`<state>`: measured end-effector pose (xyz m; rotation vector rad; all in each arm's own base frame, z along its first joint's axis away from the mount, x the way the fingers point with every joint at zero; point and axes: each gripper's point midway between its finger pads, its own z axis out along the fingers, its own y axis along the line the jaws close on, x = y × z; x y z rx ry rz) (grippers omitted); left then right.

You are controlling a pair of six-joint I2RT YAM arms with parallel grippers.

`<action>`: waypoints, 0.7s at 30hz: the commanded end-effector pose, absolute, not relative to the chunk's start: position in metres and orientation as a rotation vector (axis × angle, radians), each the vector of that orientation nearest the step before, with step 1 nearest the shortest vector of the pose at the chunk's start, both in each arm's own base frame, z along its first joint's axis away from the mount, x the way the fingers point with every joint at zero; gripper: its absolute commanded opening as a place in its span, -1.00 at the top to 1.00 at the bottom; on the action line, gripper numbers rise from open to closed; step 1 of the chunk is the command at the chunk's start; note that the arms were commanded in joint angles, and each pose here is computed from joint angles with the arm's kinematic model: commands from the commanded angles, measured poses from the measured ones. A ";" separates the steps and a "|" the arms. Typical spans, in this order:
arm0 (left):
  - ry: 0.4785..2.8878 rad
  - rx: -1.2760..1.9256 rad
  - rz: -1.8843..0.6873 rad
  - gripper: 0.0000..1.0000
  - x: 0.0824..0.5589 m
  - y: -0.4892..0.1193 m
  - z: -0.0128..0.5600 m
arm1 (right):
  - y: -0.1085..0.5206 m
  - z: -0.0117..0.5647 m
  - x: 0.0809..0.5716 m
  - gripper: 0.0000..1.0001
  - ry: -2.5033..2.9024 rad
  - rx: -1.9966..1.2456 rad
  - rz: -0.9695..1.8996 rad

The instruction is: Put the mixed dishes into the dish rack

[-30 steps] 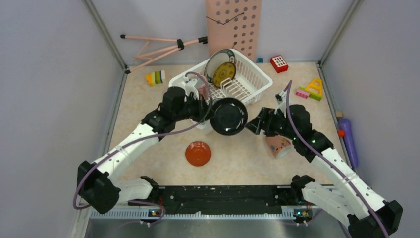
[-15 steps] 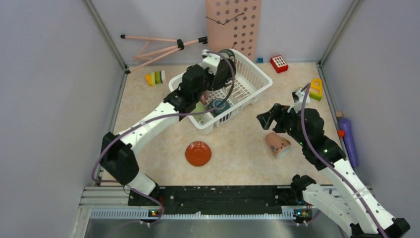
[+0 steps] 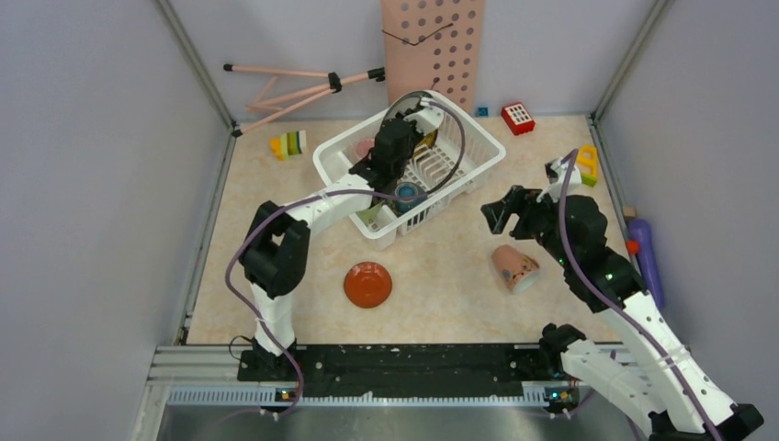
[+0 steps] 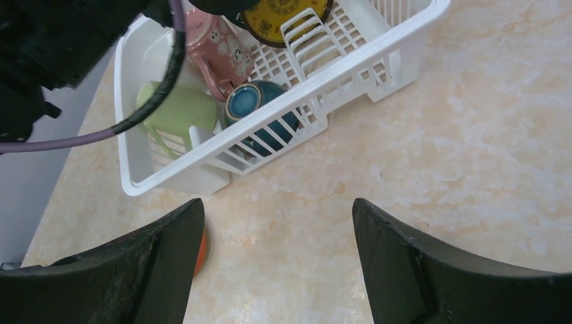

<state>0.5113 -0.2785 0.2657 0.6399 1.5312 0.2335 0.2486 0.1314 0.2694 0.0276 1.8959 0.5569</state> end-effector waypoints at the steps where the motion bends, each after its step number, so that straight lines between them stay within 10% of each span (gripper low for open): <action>1: 1.385 0.589 0.248 1.00 0.531 -0.293 0.306 | 0.126 0.308 0.255 -0.58 1.814 0.029 0.534; 21: 1.567 0.736 0.158 1.00 0.547 -0.323 0.203 | 0.122 0.291 0.266 -0.53 1.835 0.089 0.496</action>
